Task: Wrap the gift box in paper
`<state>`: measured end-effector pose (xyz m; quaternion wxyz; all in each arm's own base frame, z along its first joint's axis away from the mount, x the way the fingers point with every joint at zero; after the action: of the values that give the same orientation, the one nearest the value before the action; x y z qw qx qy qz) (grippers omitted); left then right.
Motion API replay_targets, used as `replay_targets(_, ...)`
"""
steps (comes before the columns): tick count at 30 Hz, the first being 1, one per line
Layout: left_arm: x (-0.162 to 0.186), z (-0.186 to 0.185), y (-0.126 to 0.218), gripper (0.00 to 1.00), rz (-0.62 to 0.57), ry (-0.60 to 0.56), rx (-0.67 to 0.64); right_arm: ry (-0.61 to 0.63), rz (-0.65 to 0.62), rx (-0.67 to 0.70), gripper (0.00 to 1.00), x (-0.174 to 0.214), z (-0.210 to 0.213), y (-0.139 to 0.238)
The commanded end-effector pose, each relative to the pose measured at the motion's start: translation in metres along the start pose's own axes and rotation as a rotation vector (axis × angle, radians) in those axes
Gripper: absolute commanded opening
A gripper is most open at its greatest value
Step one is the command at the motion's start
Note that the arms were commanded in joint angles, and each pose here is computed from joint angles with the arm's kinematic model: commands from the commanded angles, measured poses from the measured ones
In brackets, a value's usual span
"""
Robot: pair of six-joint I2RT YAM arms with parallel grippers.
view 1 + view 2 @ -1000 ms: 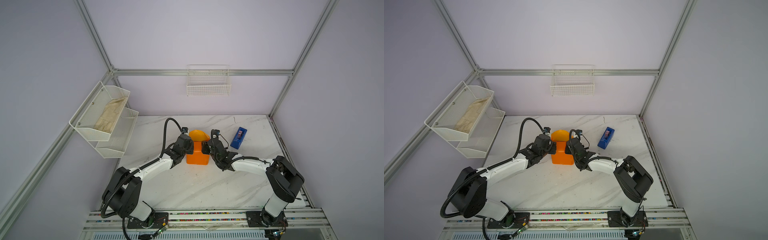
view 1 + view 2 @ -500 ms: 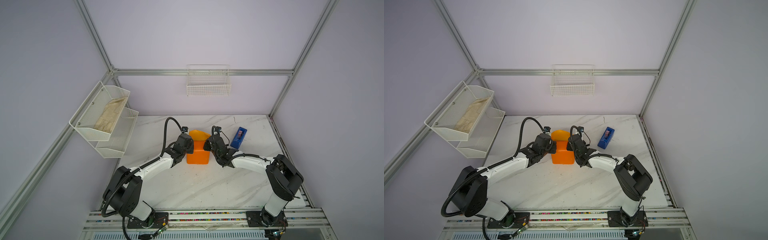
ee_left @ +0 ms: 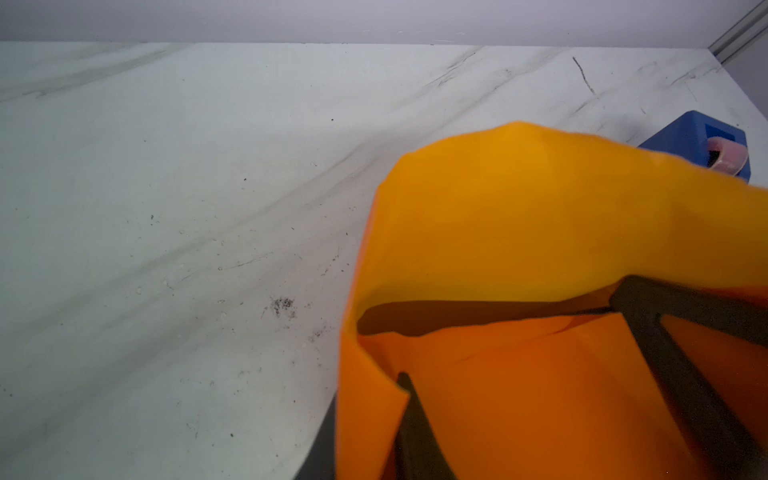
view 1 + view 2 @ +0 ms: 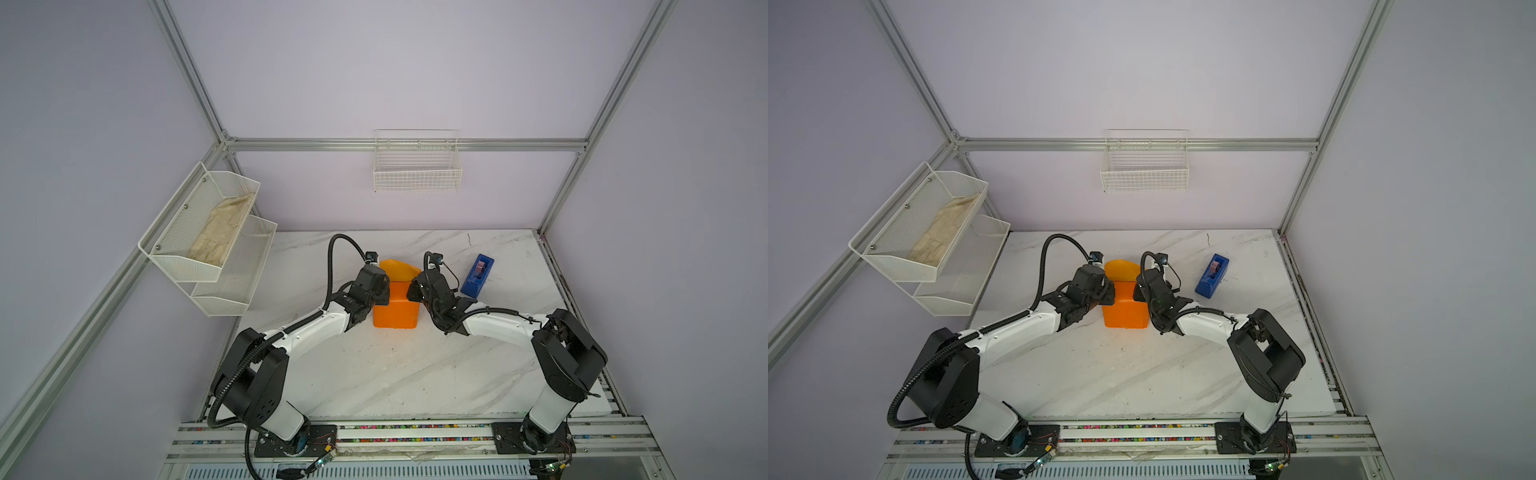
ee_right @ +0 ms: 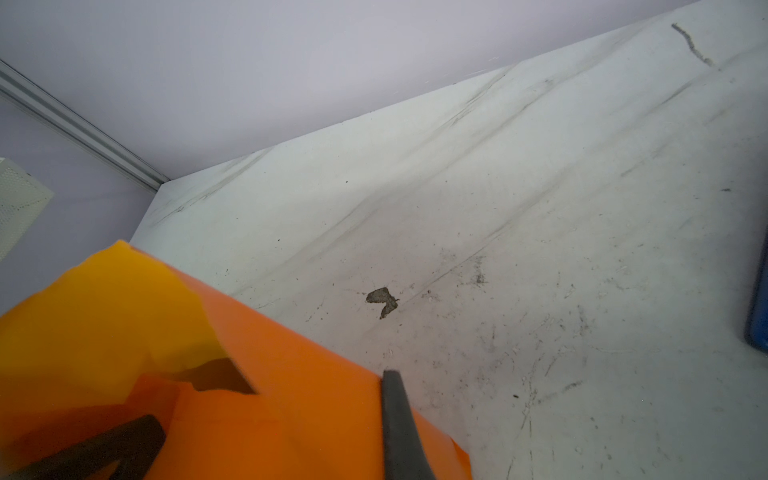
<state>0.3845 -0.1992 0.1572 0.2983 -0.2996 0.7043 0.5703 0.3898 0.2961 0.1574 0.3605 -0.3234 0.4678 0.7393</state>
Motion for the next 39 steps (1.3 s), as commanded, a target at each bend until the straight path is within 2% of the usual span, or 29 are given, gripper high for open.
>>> replay_targets(1,0.029,-0.013,-0.005,0.0,0.131,-0.043,0.051,0.006,0.063,-0.012,0.0,0.019,0.001,-0.001)
replay_targets(7,0.033,-0.009,-0.002,0.0,0.13,-0.037,0.043,0.002,0.066,-0.03,0.0,0.015,0.006,0.004)
replay_targets(9,0.033,-0.008,-0.002,0.0,0.13,-0.036,0.039,-0.006,0.072,-0.05,0.3,0.011,0.01,0.008)
replay_targets(10,0.033,-0.008,-0.002,0.0,0.129,-0.036,0.037,-0.015,0.077,-0.058,0.36,0.011,0.011,0.011)
replay_targets(13,0.034,-0.008,-0.003,0.0,0.132,-0.035,0.034,-0.039,0.074,-0.088,0.39,0.013,0.012,0.017)
replay_targets(14,0.034,-0.008,-0.004,0.0,0.135,-0.035,0.033,-0.042,0.076,-0.087,0.37,0.015,0.011,0.017)
replay_targets(15,0.035,-0.008,-0.004,0.0,0.137,-0.034,0.035,-0.041,0.082,-0.082,0.31,0.018,0.009,0.016)
replay_targets(19,0.034,-0.008,-0.004,0.0,0.136,-0.033,0.036,-0.049,0.096,-0.065,0.01,0.025,0.004,0.013)
replay_targets(23,0.026,-0.012,0.004,0.0,0.125,-0.027,0.055,-0.05,0.087,-0.027,0.0,0.025,-0.003,0.013)
replay_targets(25,0.019,-0.014,0.014,0.13,0.111,-0.02,0.069,-0.052,0.086,-0.02,0.0,0.026,-0.005,0.013)
replay_targets(30,0.015,-0.011,0.032,0.29,0.084,-0.009,0.091,-0.055,0.093,-0.021,0.0,0.028,-0.006,0.012)
replay_targets(34,0.027,-0.007,0.033,0.3,0.105,-0.002,0.095,-0.056,0.092,-0.019,0.0,0.028,-0.006,0.012)
replay_targets(35,0.021,-0.008,0.042,0.3,0.079,0.007,0.113,-0.056,0.09,-0.022,0.0,0.026,-0.005,0.012)
replay_targets(39,0.026,-0.004,0.045,0.28,0.074,0.015,0.116,-0.056,0.09,-0.021,0.0,0.026,-0.006,0.012)
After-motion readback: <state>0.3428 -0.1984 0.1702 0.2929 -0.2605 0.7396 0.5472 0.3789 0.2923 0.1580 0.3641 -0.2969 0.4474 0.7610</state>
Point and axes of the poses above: each gripper's point midway between its finger pads, its own y axis back along the fingers, its own z axis along the line the jaws close on, x = y × z, the point moved 1 cm from there along y, back along the fingers, and after that the axes turned 4 degrees about y, right-handed, at the moved point
